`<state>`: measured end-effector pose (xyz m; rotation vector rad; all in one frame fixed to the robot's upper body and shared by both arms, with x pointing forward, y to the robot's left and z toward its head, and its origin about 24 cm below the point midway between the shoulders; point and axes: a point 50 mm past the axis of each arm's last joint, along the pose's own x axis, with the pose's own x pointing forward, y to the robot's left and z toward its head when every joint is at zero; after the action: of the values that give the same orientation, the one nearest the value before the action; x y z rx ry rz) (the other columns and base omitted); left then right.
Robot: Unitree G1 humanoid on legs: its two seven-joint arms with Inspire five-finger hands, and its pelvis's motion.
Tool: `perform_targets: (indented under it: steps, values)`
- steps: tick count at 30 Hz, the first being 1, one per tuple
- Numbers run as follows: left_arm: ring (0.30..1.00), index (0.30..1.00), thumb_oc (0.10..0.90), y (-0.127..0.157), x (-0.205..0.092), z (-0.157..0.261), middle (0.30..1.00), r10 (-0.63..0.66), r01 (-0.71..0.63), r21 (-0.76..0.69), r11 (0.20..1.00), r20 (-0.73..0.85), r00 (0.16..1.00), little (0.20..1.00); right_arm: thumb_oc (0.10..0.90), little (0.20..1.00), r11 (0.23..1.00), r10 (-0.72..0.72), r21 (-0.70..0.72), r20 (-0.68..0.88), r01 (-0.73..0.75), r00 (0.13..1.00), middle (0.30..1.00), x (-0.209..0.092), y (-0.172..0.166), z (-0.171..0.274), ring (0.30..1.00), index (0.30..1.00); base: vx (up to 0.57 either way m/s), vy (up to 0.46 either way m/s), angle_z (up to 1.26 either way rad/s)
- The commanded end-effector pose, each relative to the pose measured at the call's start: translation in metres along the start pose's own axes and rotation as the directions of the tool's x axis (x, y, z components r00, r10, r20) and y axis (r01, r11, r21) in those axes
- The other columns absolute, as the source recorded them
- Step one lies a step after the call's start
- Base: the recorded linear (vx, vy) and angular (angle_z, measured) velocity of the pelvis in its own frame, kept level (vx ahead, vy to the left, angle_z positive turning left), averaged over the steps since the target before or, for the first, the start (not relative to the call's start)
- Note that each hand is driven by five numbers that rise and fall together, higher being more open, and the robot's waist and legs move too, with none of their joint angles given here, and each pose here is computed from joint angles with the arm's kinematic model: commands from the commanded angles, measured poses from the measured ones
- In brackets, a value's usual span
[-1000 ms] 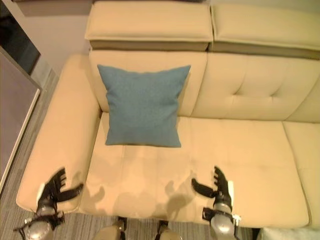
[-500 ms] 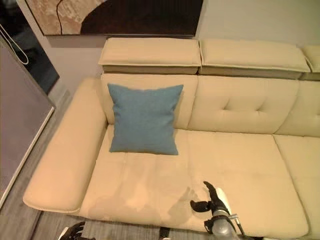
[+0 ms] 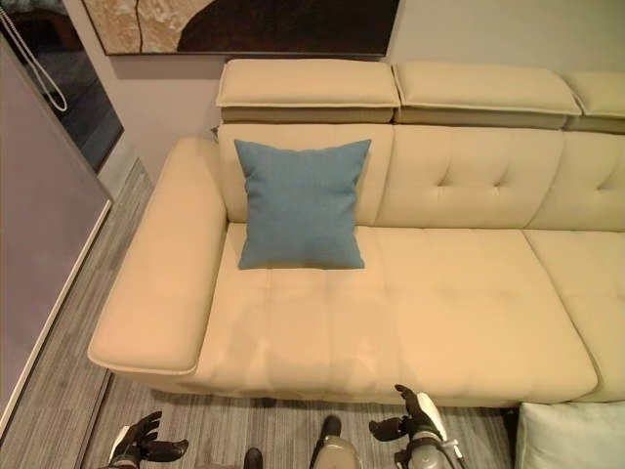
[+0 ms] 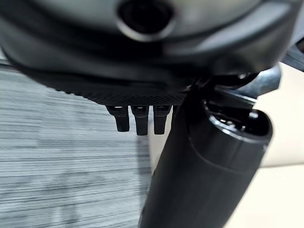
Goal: Pick up all the scattered cushions and arrange them neatly on the sofa.
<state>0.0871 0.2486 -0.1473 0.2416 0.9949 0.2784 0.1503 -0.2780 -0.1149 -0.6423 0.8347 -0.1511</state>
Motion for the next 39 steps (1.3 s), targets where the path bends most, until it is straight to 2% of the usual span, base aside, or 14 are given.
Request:
perform_targets:
  steps: [1, 11, 14, 23, 32, 39]
  values:
    - [0.900, 0.900, 0.800, 0.013, 0.001, 0.000, 0.900, 0.044, -0.044, -0.030, 0.999, 0.011, 0.999, 0.900, 0.800, 0.900, 0.999, -0.045, 0.005, 0.076, 0.045, 0.996, 0.900, 0.007, -0.011, 0.019, 0.900, 0.900, -0.24, -0.191, -0.23]
    - [0.900, 0.900, 0.800, -0.002, 0.004, 0.006, 0.900, 0.021, -0.020, -0.034, 0.999, 0.003, 1.000, 0.900, 0.800, 0.900, 0.997, -0.060, 0.049, 0.077, 0.056, 0.995, 0.900, 0.009, -0.010, 0.025, 0.900, 0.900, -0.09, -0.170, -0.27]
    - [0.900, 0.900, 0.800, -0.016, 0.005, 0.015, 0.900, -0.031, 0.031, -0.012, 0.999, 0.025, 0.999, 0.900, 0.800, 0.900, 0.997, -0.067, 0.049, 0.035, 0.065, 0.997, 0.900, 0.008, -0.011, 0.016, 0.900, 0.900, -0.09, -0.110, 0.27]
    - [0.900, 0.900, 0.800, -0.028, 0.005, 0.018, 0.900, -0.070, 0.071, -0.024, 0.997, 0.028, 0.997, 0.900, 0.800, 0.900, 0.996, -0.071, 0.062, -0.020, 0.072, 0.997, 0.900, 0.008, -0.011, 0.006, 0.900, 0.900, -0.10, 0.076, -0.58]
    - [0.900, 0.900, 0.800, -0.017, 0.014, 0.042, 0.900, -0.054, 0.045, 0.104, 0.994, 0.088, 0.995, 0.900, 0.800, 0.900, 0.992, -0.093, 0.076, -0.071, 0.099, 0.993, 0.900, 0.011, -0.009, 0.006, 0.900, 0.900, -0.16, 0.156, -0.87]
    - [0.900, 0.900, 0.800, -0.008, 0.012, 0.025, 0.900, -0.044, 0.041, 0.118, 0.992, 0.027, 0.999, 0.900, 0.800, 0.900, 0.999, -0.040, 0.023, -0.138, 0.043, 0.990, 0.900, 0.002, 0.004, -0.015, 0.900, 0.900, -0.10, -0.035, -0.63]
